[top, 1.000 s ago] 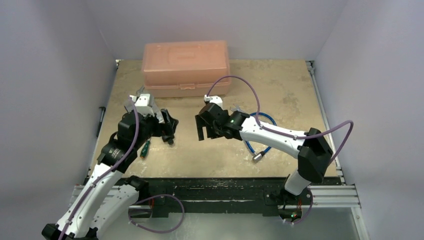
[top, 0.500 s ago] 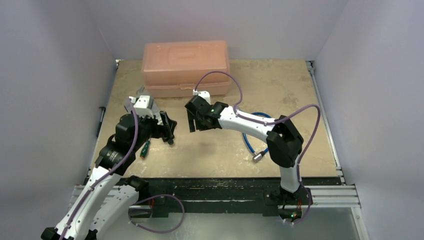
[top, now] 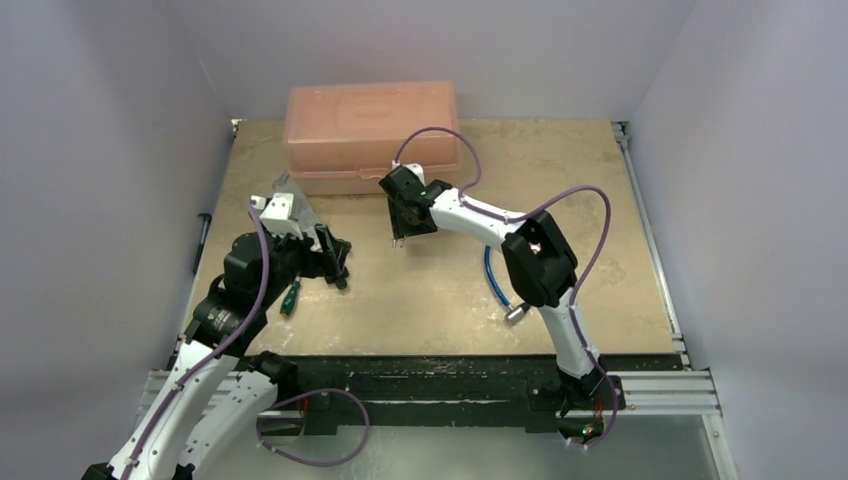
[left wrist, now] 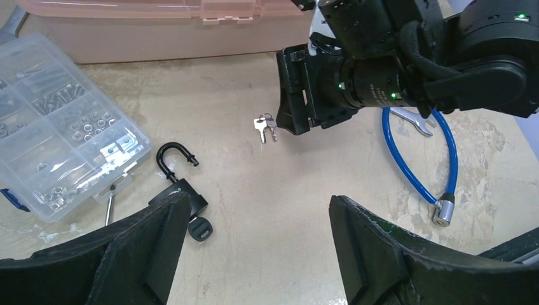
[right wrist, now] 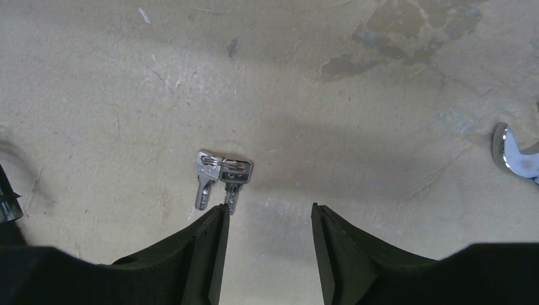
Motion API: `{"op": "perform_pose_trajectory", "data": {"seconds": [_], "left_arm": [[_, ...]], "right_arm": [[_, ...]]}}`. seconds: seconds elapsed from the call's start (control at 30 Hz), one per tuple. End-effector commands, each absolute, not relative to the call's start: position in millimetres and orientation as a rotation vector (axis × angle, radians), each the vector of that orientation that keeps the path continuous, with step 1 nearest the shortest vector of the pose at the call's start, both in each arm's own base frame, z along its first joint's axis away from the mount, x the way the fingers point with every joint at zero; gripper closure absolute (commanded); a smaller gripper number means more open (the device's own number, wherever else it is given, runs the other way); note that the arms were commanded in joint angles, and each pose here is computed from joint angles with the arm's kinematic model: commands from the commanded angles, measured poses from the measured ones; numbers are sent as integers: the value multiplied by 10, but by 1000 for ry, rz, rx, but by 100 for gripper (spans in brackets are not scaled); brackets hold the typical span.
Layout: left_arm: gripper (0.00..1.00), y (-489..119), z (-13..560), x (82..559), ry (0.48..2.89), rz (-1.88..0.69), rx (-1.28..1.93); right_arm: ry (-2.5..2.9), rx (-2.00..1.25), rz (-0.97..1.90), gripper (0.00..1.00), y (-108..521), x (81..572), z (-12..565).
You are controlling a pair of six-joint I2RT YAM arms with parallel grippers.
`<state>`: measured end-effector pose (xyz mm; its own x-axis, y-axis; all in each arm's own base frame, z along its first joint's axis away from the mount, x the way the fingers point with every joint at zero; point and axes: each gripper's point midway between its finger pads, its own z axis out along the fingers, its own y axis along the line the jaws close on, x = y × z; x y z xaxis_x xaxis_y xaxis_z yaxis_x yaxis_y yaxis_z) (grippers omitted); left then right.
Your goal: Unlock with the key
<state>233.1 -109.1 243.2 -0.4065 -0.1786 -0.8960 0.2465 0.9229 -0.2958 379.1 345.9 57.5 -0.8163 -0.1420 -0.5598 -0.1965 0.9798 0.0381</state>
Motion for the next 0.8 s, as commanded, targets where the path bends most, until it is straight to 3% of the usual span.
{"op": "perform_pose_trajectory", "data": {"seconds": [0.0, 0.47, 0.77], "left_arm": [[15, -1063, 2501, 2357, 1902, -453, 52], [16, -1053, 2503, 2361, 1901, -450, 49], [16, -1054, 2496, 2369, 1902, -451, 49]], "right_arm": [[2496, -292, 192, 43, 3682, 3848, 728], [2490, -304, 140, 44, 3764, 4017, 457], [2552, -314, 132, 80, 3723, 3900, 144]]}}
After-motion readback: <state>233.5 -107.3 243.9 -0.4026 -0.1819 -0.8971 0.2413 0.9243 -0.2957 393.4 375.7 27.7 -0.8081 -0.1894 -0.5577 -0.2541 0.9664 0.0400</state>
